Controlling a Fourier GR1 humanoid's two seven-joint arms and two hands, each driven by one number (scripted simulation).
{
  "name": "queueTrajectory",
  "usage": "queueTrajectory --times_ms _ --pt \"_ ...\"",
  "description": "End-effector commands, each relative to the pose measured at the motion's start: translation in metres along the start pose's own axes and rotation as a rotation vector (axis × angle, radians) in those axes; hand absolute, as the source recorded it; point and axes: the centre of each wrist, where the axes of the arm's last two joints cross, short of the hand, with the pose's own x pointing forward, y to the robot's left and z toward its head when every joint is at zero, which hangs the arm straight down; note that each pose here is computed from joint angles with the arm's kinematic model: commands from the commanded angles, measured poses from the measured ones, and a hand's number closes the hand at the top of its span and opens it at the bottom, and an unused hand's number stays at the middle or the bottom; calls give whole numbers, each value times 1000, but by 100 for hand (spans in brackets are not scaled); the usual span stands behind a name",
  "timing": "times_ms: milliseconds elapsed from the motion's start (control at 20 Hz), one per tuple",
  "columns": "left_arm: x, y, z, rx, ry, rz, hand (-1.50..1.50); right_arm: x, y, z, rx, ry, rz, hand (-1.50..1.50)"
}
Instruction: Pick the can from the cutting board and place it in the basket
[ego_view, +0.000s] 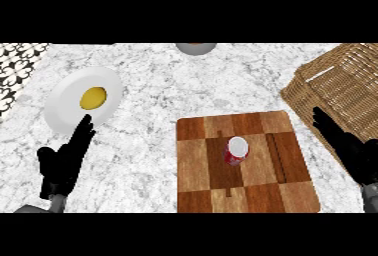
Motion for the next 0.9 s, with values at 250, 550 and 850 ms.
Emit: queueTrajectory --times_ms 250,550,850 --pt "44 1 -24 -60 -142 -130 0 61 109 -63 602 -498 -529 150" --pt "33 -2 -32 -33 -36 -123 0 101 150 -56 749 -1058 -722 -150" --pt "38 12 -37 9 -22 -141 0 112 55 -55 498 -967 -133 -150"
